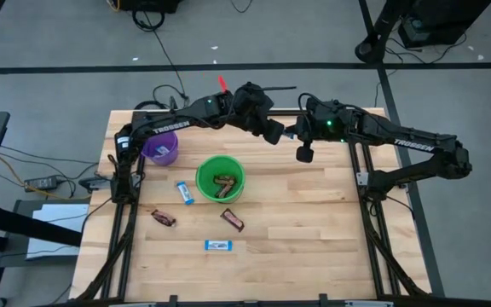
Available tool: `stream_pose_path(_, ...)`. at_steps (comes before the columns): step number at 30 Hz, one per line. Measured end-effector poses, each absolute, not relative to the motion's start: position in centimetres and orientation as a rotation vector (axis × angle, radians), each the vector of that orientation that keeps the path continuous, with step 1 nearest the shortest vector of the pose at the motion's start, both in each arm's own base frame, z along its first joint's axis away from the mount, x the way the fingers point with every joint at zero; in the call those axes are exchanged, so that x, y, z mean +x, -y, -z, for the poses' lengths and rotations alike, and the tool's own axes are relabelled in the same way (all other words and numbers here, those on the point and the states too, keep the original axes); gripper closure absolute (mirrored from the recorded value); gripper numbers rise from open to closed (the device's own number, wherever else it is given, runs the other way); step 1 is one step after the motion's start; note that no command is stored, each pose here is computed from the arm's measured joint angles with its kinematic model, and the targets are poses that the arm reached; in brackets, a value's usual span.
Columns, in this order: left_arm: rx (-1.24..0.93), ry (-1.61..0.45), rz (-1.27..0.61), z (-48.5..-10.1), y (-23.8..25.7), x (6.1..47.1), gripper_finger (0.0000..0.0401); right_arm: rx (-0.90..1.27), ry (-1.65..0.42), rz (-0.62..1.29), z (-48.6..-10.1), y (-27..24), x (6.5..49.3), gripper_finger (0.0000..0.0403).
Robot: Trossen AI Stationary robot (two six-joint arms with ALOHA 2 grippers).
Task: Sort candy by brand, put in halloween buckets
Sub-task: Put the white chocolate bar into the violet bucket
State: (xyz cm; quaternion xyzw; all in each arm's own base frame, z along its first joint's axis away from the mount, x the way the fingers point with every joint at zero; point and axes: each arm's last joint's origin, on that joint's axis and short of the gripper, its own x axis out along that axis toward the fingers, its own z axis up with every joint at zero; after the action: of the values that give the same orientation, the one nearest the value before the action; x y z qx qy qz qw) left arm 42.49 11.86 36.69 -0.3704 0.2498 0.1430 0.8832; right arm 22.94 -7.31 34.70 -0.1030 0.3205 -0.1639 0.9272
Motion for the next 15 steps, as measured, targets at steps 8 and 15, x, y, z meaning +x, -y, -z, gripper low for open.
stream_pose_path(8,-0.771,-0.518,-0.297,-36.7,-11.84,42.51,0.0358,-0.216,-0.658,0.335,-34.71,7.31,22.94,0.0402)
stream_pose_path(15,-0.769,-0.506,-0.29,-36.84,-11.84,42.57,0.0374,-0.255,-0.641,0.347,-35.15,7.22,22.58,0.0366)
